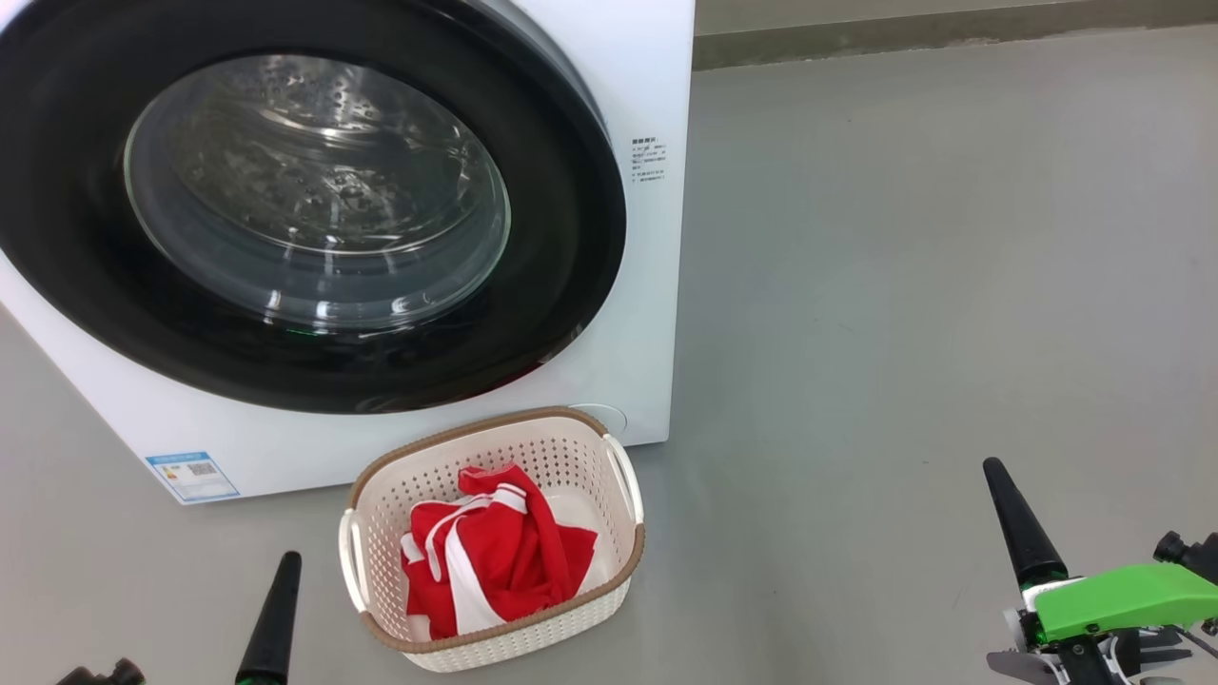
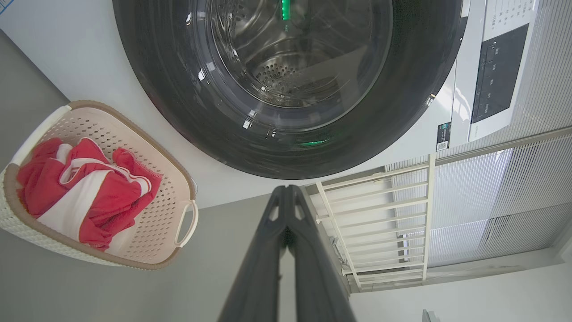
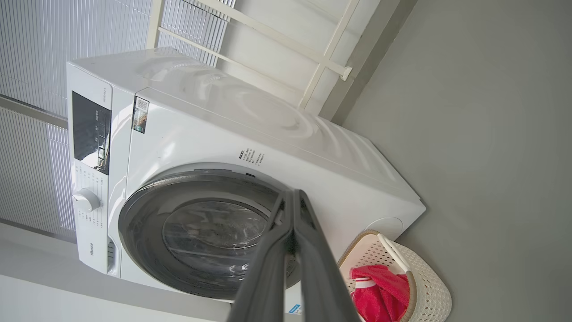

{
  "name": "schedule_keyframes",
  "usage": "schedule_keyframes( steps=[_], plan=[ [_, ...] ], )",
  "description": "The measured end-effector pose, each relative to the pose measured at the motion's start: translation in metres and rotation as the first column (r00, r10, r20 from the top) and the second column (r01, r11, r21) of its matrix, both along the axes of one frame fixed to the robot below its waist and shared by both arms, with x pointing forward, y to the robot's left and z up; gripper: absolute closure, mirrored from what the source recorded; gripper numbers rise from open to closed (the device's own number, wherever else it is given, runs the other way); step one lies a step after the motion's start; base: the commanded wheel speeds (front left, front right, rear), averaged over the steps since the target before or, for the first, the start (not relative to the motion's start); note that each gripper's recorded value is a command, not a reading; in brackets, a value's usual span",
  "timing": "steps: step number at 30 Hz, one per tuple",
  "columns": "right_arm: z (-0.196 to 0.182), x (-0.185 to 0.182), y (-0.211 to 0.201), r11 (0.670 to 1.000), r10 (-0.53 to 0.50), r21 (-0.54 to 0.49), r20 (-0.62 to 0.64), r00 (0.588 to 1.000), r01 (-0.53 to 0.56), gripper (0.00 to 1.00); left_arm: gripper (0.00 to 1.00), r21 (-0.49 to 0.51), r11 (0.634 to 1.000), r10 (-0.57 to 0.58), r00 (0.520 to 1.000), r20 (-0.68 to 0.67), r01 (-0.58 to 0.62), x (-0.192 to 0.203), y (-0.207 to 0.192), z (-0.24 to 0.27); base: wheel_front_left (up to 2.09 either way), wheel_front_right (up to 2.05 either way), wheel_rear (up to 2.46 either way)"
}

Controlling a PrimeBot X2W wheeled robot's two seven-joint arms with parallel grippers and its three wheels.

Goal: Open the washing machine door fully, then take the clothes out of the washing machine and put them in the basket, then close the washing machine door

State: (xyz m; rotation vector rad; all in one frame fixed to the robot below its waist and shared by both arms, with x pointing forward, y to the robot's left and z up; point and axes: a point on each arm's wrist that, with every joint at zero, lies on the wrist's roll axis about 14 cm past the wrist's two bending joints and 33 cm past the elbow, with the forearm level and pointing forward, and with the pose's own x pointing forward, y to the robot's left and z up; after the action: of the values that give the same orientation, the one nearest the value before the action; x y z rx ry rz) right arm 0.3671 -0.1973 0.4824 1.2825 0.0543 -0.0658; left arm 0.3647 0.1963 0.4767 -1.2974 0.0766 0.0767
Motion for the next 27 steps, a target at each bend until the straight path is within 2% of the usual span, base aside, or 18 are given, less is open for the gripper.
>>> schedule_keyframes(
  steps=[18, 27],
  plan=[
    [-0.001, 0.005, -0.005, 0.982, -0.017, 0.188, 0.0, 1.0, 0.017, 1.0, 1.0, -0.179, 0.984, -0.009, 1.0, 0.015, 0.011, 0.009, -0.005, 0.004, 0.0, 0.0, 0.0],
    [-0.002, 0.007, -0.01, 0.958, -0.035, 0.286, 0.001, 0.999, 0.033, 1.0, 1.0, -0.265, 0.964, -0.014, 1.0, 0.027, 0.021, 0.013, -0.008, 0.007, 0.0, 0.0, 0.0]
  ],
)
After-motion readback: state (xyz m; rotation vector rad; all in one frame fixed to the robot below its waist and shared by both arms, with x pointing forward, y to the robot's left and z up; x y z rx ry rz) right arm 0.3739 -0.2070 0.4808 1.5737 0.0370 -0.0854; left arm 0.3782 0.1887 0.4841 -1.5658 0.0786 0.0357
